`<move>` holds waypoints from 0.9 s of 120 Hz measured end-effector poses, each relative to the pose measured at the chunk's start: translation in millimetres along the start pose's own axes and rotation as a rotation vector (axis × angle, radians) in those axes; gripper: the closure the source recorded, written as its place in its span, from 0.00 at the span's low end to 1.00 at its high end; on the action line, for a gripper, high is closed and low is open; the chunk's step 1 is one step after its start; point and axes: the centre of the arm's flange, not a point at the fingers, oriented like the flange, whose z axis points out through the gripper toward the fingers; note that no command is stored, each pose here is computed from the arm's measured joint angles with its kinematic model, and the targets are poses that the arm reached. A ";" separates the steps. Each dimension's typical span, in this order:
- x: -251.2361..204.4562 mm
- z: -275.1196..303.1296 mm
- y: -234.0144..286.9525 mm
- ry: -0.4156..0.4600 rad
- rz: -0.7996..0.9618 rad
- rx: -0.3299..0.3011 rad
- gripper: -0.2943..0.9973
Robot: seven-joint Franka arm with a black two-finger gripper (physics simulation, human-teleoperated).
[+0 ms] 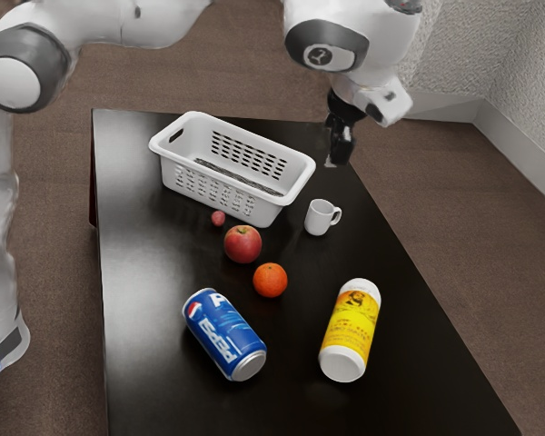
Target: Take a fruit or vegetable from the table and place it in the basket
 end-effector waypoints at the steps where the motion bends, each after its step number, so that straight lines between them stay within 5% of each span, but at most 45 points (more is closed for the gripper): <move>1: 2.5 -9.9 26.5 0.019 0.047 -0.003 0.23; 9: -17.5 -78.6 200.3 0.146 0.360 -0.023 0.23; 17: -42.4 -108.2 264.7 0.204 0.488 -0.036 0.23; 46: 4.9 -41.8 114.0 0.101 0.232 -0.047 0.23; 85: 5.1 38.8 154.5 -0.009 0.274 -0.154 0.23; 108: 5.4 33.0 167.1 -0.006 0.084 -0.232 0.23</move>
